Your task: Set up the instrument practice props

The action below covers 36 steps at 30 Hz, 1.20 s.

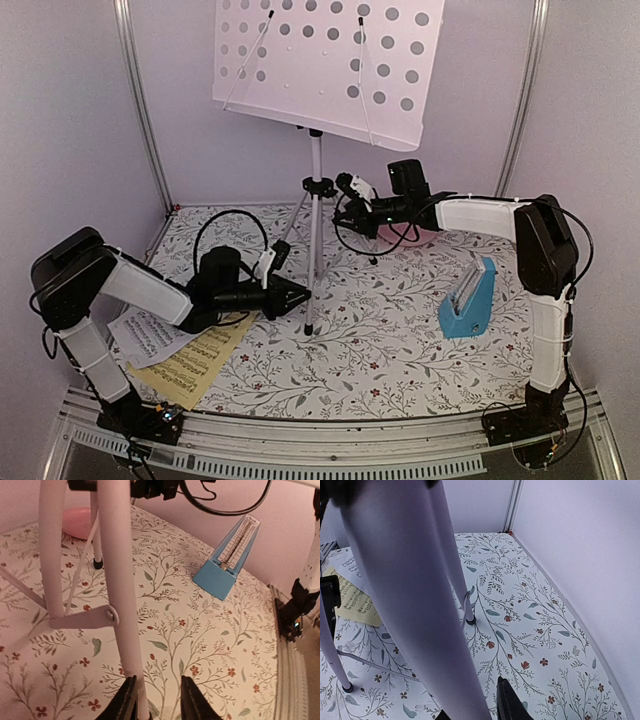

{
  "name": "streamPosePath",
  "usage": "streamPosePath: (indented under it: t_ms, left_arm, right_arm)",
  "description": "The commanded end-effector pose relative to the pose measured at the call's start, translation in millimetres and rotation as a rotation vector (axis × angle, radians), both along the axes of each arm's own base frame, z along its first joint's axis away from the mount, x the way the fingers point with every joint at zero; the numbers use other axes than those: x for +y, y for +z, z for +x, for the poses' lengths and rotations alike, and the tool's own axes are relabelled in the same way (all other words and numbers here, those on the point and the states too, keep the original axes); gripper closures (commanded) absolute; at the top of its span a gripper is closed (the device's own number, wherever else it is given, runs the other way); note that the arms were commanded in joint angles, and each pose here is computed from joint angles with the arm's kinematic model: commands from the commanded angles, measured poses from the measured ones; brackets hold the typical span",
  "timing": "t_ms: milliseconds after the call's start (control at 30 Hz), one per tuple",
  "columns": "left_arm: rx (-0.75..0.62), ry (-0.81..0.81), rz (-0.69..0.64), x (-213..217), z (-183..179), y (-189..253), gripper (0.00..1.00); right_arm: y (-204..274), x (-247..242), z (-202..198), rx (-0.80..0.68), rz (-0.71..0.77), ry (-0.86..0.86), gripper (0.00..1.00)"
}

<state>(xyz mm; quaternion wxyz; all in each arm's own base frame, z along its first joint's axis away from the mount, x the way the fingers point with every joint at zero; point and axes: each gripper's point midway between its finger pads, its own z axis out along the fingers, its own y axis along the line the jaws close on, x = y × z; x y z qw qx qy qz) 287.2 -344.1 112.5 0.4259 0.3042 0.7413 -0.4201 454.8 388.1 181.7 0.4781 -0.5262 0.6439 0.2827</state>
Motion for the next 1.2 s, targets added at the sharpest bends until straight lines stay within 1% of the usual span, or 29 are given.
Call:
streamPosePath:
  t_ms: [0, 33, 100, 167, 233, 300, 333, 367, 467, 533, 567, 600, 667, 733, 800, 867, 933, 1033, 1167]
  left_arm:
    - [-0.174, -0.009, 0.059, -3, 4, 32, 0.59]
    - [-0.198, 0.029, 0.084, 3, 9, 36, 0.55]
    - [-0.283, 0.085, 0.077, 16, 14, 56, 0.45]
    - [-0.398, 0.216, 0.06, 39, 24, 82, 0.24]
    - [-0.505, 0.335, 0.086, 59, 38, 102, 0.09]
    - [-0.523, 0.439, 0.146, 71, 64, 110, 0.07]
    - [-0.526, 0.522, 0.171, 79, 80, 115, 0.07]
    - [-0.535, 0.571, 0.206, 83, 94, 116, 0.07]
    - [-0.571, 0.568, 0.364, 80, 126, 101, 0.1]
    - [-0.577, 0.506, 0.427, 72, 136, 91, 0.1]
    - [-0.587, 0.453, 0.438, 67, 135, 89, 0.06]
    - [-0.616, 0.401, 0.43, 63, 132, 88, 0.03]
    - [-0.697, 0.392, 0.421, 65, 134, 93, 0.02]
    - [-0.778, 0.354, 0.472, 61, 141, 92, 0.06]
    - [-0.861, 0.276, 0.543, 51, 145, 82, 0.08]
    - [-0.92, 0.211, 0.569, 41, 148, 79, 0.13]
    - [-0.941, 0.175, 0.561, 34, 153, 81, 0.19]
    - [-0.957, 0.183, 0.57, 29, 167, 83, 0.31]
    - [-0.99, 0.202, 0.576, 23, 179, 80, 0.38]
  right_arm:
    - [-66, -25, -16, 0.212, -0.152, -0.088, 1.0]
    - [-67, -24, -17, 0.213, -0.155, -0.084, 1.0]
    - [-70, -24, -20, 0.213, -0.159, -0.081, 1.0]
    - [-71, -25, -21, 0.21, -0.161, -0.082, 1.0]
    - [-71, -25, -22, 0.208, -0.161, -0.08, 1.0]
    - [-72, -24, -22, 0.207, -0.162, -0.079, 1.0]
    - [-72, -24, -23, 0.204, -0.161, -0.077, 1.0]
    - [-71, -23, -22, 0.202, -0.16, -0.077, 1.0]
    - [-67, -23, -22, 0.197, -0.155, -0.077, 1.0]
    - [-66, -23, -23, 0.197, -0.157, -0.077, 1.0]
    - [-66, -24, -24, 0.197, -0.158, -0.075, 1.0]
    - [-65, -24, -24, 0.194, -0.16, -0.076, 1.0]
    - [-65, -25, -24, 0.194, -0.164, -0.074, 1.0]
    - [-63, -24, -25, 0.188, -0.162, -0.069, 1.0]
    - [-61, -24, -25, 0.185, -0.159, -0.068, 1.0]
    - [-61, -24, -24, 0.184, -0.159, -0.068, 1.0]
    - [-61, -24, -24, 0.186, -0.161, -0.069, 1.0]
    - [-61, -25, -25, 0.188, -0.165, -0.07, 1.0]
    - [-59, -26, -24, 0.184, -0.169, -0.076, 1.0]
